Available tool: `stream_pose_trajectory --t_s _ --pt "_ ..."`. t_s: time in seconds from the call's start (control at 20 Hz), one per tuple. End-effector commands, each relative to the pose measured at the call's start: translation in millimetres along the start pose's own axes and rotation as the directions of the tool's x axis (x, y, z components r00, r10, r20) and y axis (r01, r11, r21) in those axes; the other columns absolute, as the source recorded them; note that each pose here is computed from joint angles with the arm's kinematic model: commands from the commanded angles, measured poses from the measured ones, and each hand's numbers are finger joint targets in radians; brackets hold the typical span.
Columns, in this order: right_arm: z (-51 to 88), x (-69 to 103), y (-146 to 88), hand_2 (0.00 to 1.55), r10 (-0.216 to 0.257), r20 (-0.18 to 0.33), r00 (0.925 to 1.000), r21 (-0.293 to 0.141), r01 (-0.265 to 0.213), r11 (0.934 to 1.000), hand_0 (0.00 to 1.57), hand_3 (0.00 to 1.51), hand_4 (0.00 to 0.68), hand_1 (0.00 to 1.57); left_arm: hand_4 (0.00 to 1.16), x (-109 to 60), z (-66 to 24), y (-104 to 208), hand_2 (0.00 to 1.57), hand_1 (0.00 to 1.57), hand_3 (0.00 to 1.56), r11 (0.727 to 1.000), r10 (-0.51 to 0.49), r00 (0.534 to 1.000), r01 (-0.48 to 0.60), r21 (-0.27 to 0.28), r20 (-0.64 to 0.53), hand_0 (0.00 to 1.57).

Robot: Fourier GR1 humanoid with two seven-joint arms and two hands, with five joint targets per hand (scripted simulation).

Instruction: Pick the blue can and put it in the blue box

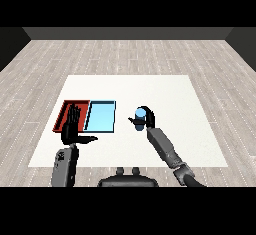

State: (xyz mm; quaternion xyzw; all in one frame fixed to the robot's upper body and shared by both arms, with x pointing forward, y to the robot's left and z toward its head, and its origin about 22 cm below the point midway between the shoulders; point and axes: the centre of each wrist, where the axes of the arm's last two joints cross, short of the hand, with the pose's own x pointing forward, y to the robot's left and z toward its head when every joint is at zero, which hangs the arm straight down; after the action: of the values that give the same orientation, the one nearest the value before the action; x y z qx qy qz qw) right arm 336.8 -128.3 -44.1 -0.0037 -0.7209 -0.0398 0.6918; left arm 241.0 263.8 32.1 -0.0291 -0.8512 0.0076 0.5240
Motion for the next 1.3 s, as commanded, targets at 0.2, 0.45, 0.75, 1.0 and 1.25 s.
stream_pose_trajectory --t_s 0.2,0.45,0.75,1.0,1.25 --pt "-13.5 58.0 -10 1.45 0.07 0.117 0.9907 0.029 -0.073 0.9969 1.46 1.4 0.626 1.46 0.0 -8.0 -8.5 -29 0.0 0.0 0.0 0.996 0.014 0.999 -0.018 -0.084 -0.049 0.0" --pt "-4.6 81.0 -9 1.45 0.118 0.189 0.9748 0.043 -0.128 0.9909 1.44 1.39 0.62 1.44 0.0 -14.0 8.0 -56 0.0 0.0 0.0 0.988 0.002 0.993 -0.02 -0.151 -0.117 0.0" --pt "4.0 101.3 -10 1.44 0.148 0.25 0.9569 0.058 -0.168 0.9841 1.42 1.4 0.616 1.42 0.0 -23.2 -10.1 -63 0.0 0.0 0.0 0.985 0.012 0.988 -0.038 -0.169 -0.156 0.0" --pt "18.2 101.9 -24 1.44 0.15 0.247 0.9573 0.078 -0.174 0.9817 1.42 1.4 0.616 1.42 0.0 -25.9 4.5 -77 0.0 0.0 0.0 0.986 0.024 0.986 -0.05 -0.161 -0.163 0.0" --pt "23.6 113.6 -17 1.45 0.169 0.267 0.9489 0.06 -0.191 0.9798 1.44 1.4 0.609 1.44 0.0 -54.6 7.8 -108 0.0 0.0 0.0 0.967 0.057 0.97 -0.112 -0.227 -0.236 0.0"
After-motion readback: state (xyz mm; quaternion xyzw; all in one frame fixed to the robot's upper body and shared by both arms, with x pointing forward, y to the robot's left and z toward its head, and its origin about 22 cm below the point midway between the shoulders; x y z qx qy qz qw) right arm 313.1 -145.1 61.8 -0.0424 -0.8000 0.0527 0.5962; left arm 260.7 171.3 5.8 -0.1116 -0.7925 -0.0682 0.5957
